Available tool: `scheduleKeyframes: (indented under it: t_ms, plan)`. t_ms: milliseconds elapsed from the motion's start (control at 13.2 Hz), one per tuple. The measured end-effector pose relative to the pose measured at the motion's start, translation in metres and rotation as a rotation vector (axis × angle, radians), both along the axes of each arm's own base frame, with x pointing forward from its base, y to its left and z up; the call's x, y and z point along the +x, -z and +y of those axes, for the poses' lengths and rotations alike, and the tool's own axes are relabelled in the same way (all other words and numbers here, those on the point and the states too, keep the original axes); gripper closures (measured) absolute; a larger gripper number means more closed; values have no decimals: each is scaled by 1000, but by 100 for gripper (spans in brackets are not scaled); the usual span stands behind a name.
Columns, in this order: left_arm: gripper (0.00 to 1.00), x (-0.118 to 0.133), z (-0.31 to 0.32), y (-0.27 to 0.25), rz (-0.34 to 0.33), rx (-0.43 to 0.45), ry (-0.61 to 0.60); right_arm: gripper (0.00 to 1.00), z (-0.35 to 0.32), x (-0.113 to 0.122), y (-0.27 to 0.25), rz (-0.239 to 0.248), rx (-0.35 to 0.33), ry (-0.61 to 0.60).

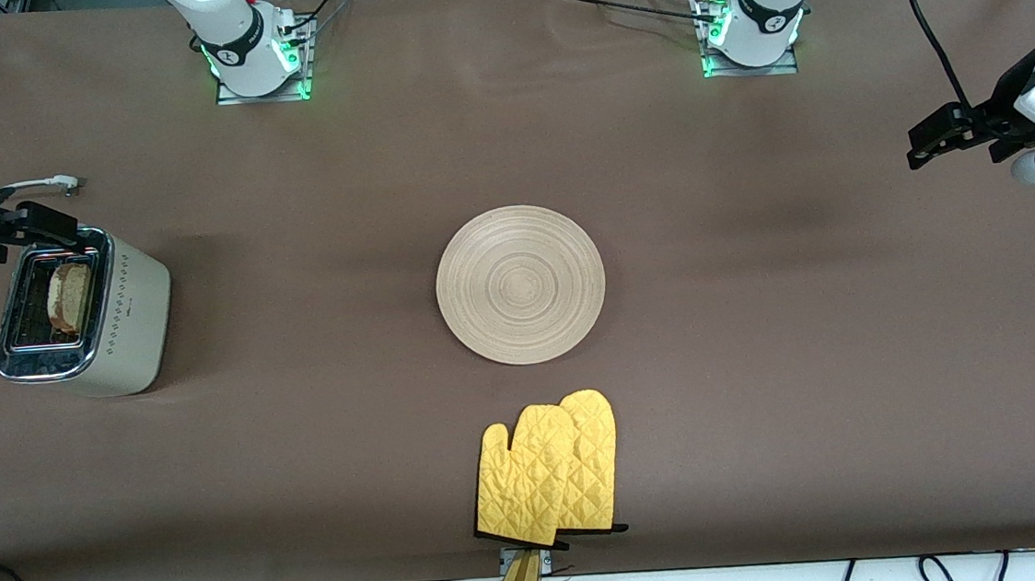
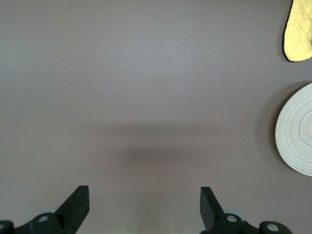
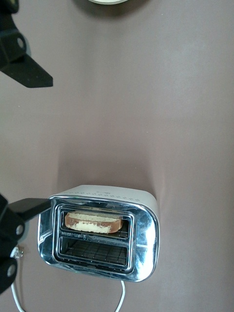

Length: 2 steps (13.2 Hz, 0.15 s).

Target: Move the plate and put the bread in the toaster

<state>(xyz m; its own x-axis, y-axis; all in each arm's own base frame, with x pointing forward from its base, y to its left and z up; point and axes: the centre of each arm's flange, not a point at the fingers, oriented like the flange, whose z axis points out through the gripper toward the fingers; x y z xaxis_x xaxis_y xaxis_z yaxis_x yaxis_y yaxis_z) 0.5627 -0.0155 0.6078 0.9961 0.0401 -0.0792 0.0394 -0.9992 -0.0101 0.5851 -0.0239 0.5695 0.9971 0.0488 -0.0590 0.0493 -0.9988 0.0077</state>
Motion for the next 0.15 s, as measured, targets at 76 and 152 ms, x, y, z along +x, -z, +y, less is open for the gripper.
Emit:
scheduleKeyframes:
  t_ms: [76,152]
  plan:
    - [0,0,0,0,0,0,0,0,0,0,1,1,0,0]
    - [0,0,0,0,0,0,0,0,0,1,2,3,0,0]
